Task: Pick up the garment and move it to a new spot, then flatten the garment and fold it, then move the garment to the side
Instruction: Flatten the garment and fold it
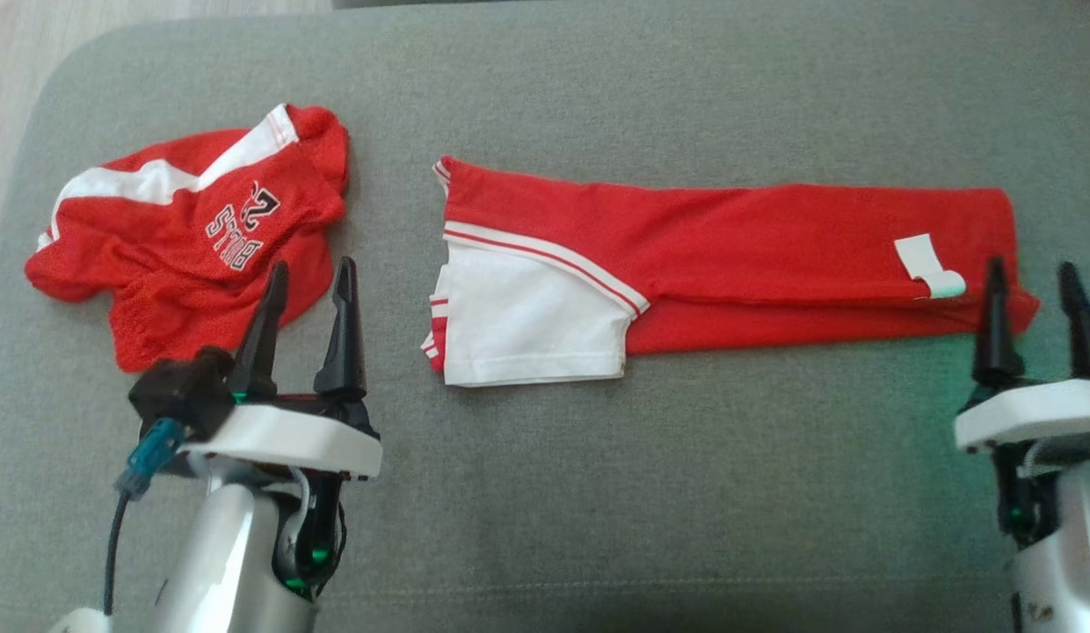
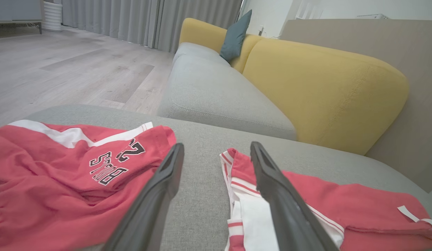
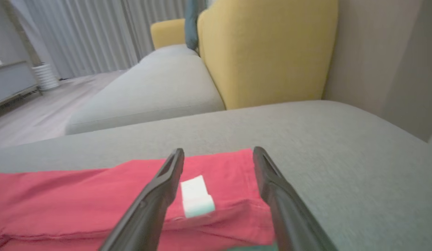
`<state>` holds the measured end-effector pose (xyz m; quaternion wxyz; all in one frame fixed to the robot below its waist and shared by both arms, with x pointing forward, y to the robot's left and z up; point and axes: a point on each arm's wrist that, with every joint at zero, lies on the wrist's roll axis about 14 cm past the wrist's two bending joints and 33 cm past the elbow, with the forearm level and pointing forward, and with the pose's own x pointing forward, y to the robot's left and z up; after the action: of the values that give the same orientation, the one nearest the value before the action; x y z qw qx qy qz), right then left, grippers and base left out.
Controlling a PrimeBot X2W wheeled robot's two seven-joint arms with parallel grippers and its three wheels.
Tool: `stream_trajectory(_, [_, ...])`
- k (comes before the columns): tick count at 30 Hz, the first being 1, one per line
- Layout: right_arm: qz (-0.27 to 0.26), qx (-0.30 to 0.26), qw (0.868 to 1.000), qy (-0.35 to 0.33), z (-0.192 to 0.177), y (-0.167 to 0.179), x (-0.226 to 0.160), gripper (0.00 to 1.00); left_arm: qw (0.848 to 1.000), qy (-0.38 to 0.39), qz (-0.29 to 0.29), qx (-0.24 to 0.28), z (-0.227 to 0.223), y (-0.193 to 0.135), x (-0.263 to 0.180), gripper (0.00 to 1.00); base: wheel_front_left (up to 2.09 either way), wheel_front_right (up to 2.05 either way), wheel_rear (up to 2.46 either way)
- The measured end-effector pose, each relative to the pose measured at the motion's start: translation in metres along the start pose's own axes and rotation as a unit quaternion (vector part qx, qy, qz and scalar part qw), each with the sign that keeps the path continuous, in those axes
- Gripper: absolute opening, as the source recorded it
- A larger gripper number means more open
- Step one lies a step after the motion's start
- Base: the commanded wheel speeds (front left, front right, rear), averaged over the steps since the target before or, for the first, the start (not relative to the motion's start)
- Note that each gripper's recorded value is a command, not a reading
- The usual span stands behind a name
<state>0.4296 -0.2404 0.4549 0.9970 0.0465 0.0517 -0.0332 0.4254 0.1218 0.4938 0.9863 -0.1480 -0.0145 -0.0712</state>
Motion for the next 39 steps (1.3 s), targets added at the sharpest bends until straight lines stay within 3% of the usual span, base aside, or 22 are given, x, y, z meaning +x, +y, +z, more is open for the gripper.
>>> stream_trajectory(9, [-0.093,0.052,0.989,0.099,-0.044,-0.038,0.028,1.0,1.0,0.006,-0.002,-0.007,-0.008,0.004,0.014,1.0,0.0,0.0,0.0])
stream_trajectory(19, [-0.111,0.056,0.974,0.187,-0.091,-0.042,0.044,1.0,1.0,0.024,0.013,-0.012,-0.026,0.017,0.027,1.0,0.0,0.0,0.0])
stream_trajectory(26, [-0.116,0.066,0.971,0.201,-0.092,-0.044,0.045,1.0,0.999,0.029,0.008,-0.014,-0.03,0.014,0.03,1.0,0.0,0.0,0.0])
stream_trajectory(27, [-0.116,0.07,0.97,0.202,-0.093,-0.044,0.045,0.91,0.999,0.028,0.007,-0.014,-0.03,0.013,0.03,1.0,0.0,0.0,0.0])
stream_trajectory(28, [-0.115,0.072,0.97,0.203,-0.092,-0.043,0.045,0.39,0.999,0.028,0.006,-0.014,-0.03,0.012,0.031,1.0,0.0,0.0,0.0])
stream_trajectory(29, [-0.115,0.074,0.97,0.203,-0.092,-0.042,0.045,0.0,0.999,0.028,0.005,-0.014,-0.03,0.012,0.031,1.0,0.0,0.0,0.0])
stream_trajectory(35, [-0.117,0.087,0.968,0.203,-0.087,-0.043,0.039,0.0,1.0,0.021,-0.004,-0.015,-0.024,0.005,0.032,1.0,0.0,0.0,0.0])
stream_trajectory(39, [-0.141,0.082,0.968,0.189,-0.078,-0.061,0.031,0.0,1.0,0.013,-0.01,-0.014,-0.017,0.0,0.032,1.0,0.0,0.0,0.0])
